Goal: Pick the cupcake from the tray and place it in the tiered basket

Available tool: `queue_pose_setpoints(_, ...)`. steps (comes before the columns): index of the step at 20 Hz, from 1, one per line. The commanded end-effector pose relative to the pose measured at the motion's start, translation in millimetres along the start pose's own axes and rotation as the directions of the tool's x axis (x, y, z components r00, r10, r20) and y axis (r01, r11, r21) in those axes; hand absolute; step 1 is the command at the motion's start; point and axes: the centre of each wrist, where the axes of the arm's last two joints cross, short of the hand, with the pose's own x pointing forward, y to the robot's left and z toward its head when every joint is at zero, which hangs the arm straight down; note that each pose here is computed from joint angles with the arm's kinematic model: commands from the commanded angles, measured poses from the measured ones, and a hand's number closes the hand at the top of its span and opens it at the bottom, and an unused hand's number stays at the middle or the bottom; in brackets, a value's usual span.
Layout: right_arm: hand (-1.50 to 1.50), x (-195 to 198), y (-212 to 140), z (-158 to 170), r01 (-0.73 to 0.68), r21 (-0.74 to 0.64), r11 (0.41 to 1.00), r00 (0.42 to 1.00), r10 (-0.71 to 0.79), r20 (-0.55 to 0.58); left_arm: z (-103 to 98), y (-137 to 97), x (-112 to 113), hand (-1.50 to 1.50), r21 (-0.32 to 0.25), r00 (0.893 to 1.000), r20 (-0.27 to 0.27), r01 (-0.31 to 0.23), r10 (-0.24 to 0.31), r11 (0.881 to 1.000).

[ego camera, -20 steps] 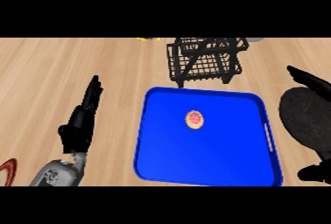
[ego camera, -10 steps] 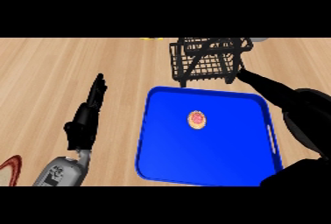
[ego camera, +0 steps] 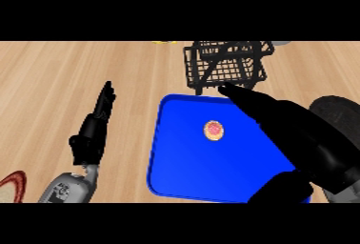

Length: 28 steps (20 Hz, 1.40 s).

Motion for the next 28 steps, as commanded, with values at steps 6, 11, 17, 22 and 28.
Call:
queue_pose_setpoints(6,-1.50,16,12,-8,-0.097,0.099,0.990,0.982,0.112,-0.154,1,-4,4,0.00,0.009,1.000,-0.009,0.001,-0.001,1.000)
queue_pose_setpoints(11,-1.50,-12,7,-4,-0.152,0.086,0.985,0.971,0.165,-0.175,-11,11,5,0.00,0.014,1.000,-0.010,-0.001,0.001,1.000)
queue_pose_setpoints(17,-1.50,-10,35,-21,-0.200,0.101,0.975,0.955,0.217,-0.201,-10,0,7,0.00,0.010,1.000,0.008,-0.011,0.011,1.000)
queue_pose_setpoints(22,-1.50,10,54,-26,-0.294,0.104,0.950,0.947,0.304,-0.106,-9,-4,7,0.00,0.000,1.000,0.007,0.019,-0.019,1.000)
queue_pose_setpoints(28,-1.50,-7,48,-34,-0.321,0.041,0.946,0.932,0.323,-0.164,10,-2,5,0.00,0.015,1.000,0.004,-0.005,0.005,1.000)
